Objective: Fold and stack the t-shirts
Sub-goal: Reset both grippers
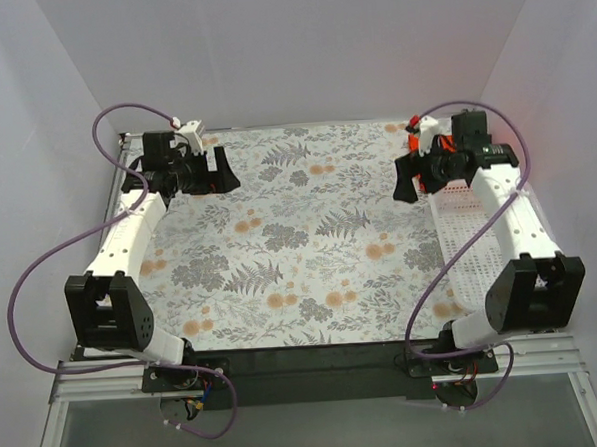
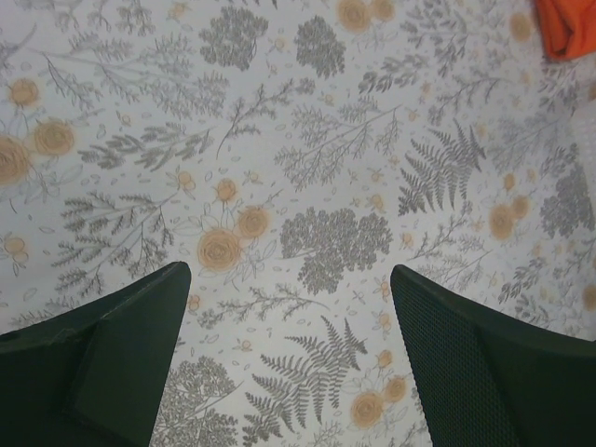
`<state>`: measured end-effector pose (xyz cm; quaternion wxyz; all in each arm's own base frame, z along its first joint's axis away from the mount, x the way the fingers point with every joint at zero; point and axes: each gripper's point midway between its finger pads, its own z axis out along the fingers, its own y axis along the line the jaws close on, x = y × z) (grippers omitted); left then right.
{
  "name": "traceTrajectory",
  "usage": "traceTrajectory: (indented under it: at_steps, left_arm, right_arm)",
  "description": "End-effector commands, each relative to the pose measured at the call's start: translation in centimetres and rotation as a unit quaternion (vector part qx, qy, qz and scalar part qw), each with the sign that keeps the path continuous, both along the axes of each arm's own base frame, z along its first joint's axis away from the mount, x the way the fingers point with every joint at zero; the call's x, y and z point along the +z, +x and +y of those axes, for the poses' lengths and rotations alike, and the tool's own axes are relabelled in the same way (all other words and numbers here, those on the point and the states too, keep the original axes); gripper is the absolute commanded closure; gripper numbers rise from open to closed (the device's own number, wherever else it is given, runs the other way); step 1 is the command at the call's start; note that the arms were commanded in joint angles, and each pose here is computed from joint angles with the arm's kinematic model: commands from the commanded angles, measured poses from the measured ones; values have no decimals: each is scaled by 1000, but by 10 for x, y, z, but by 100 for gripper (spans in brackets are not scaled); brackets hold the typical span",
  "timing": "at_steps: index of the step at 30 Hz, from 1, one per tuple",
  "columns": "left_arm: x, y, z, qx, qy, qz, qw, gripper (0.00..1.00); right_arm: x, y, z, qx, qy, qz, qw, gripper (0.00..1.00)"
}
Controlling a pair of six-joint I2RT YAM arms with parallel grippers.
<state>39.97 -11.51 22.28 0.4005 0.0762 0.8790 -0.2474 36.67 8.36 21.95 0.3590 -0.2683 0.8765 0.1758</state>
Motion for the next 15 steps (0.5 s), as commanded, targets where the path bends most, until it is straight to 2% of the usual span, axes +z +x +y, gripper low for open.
traceTrajectory:
  at_steps: [1, 5, 10, 15]
  left_arm:
    - [-35, -26, 6, -17, 24, 45, 999, 11]
    - [-46, -50, 12, -7, 33, 53, 998, 11]
    - [-53, -88, 15, -2, 33, 61, 998, 11]
    - [-35, -97, 23, 6, 51, 43, 998, 11]
  right_arm:
    - [-17, -47, 20, 30, 44, 23, 998, 2]
    - [-47, -93, 23, 45, 30, 23, 998, 1]
    - [-61, -111, 18, 34, 15, 4, 999, 2]
    - [-51, -117, 17, 24, 23, -32, 999, 2]
